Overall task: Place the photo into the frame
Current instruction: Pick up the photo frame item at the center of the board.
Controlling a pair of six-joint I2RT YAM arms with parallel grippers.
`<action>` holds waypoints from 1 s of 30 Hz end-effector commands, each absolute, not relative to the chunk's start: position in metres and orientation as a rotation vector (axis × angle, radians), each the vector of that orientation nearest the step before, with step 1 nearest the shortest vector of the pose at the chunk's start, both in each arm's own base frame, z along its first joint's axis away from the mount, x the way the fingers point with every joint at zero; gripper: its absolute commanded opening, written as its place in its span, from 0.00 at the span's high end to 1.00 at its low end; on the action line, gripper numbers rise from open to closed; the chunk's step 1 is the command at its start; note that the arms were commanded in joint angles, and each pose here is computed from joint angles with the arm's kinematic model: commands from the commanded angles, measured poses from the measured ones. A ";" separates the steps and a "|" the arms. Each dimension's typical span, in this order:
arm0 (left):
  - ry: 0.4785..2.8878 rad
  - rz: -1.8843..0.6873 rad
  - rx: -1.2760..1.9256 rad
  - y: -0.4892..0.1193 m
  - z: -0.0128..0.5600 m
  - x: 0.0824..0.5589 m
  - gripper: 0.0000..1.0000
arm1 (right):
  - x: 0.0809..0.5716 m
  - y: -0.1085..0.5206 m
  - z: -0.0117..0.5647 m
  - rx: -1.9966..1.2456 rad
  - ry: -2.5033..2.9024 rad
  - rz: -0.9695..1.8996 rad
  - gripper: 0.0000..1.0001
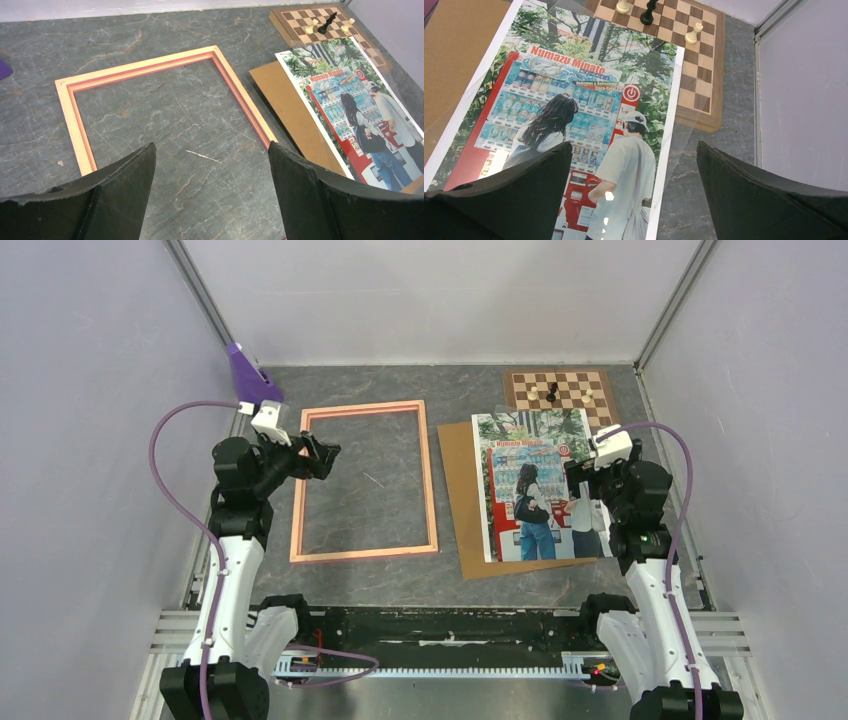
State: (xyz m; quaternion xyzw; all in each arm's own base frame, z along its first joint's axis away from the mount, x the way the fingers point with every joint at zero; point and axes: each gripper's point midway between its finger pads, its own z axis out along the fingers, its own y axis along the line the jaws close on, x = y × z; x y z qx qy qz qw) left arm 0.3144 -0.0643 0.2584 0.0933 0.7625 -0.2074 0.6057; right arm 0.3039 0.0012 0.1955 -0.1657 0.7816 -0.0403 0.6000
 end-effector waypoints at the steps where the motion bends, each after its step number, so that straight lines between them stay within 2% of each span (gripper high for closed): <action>1: 1.741 -0.469 0.248 -0.066 0.274 0.311 0.11 | 0.306 -0.003 0.225 -0.344 1.756 -0.124 0.02; 11: 1.783 -0.527 0.296 -0.074 0.274 0.308 0.11 | 0.313 -0.055 0.213 -0.149 1.910 -0.364 0.01; 30: 1.863 -0.598 0.330 -0.080 0.241 0.346 0.11 | 0.348 -0.091 0.136 0.037 2.147 -0.054 0.01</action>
